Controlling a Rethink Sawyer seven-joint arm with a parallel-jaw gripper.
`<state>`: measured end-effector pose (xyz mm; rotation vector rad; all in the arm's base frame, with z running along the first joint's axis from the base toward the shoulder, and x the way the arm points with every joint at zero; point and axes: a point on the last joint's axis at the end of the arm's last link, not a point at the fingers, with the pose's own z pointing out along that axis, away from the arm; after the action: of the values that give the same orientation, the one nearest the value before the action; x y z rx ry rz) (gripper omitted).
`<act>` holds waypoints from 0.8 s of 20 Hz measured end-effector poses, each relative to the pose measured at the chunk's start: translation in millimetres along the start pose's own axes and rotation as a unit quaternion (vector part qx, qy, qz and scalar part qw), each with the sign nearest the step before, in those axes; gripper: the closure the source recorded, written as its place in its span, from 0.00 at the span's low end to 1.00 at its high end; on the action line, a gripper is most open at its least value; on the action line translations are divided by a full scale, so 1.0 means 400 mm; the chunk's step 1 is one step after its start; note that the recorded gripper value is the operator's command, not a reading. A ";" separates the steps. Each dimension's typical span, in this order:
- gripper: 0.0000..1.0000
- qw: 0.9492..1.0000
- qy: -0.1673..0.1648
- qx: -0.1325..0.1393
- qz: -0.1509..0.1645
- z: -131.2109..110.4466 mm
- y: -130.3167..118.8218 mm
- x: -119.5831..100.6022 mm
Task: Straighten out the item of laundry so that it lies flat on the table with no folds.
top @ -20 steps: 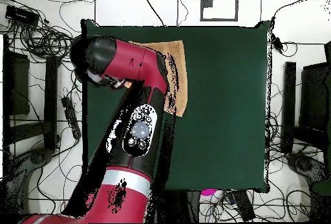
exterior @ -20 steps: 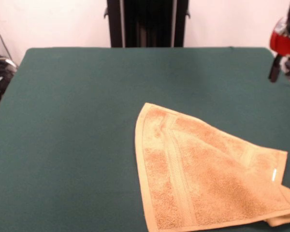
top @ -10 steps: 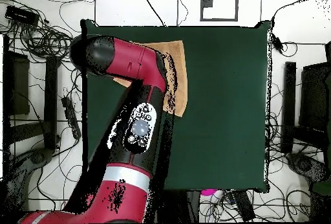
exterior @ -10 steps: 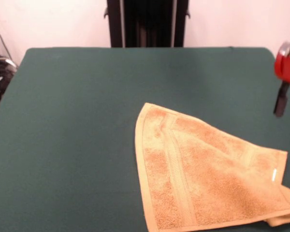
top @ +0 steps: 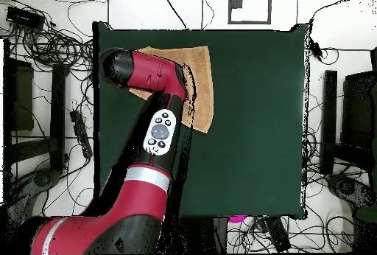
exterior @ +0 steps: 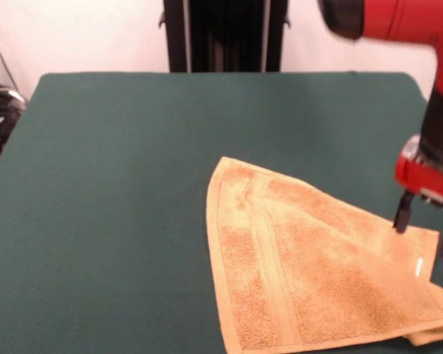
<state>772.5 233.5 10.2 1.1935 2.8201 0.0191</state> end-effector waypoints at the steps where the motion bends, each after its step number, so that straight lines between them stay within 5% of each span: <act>1: 0.00 1.000 0.005 0.008 -0.003 0.045 -0.010 0.013; 6: 0.00 0.999 0.032 0.041 -0.013 0.143 -0.040 0.052; 16: 0.00 0.995 0.065 0.070 -0.025 0.137 -0.035 0.067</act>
<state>747.9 242.0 -46.8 1.1876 3.0086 -0.1087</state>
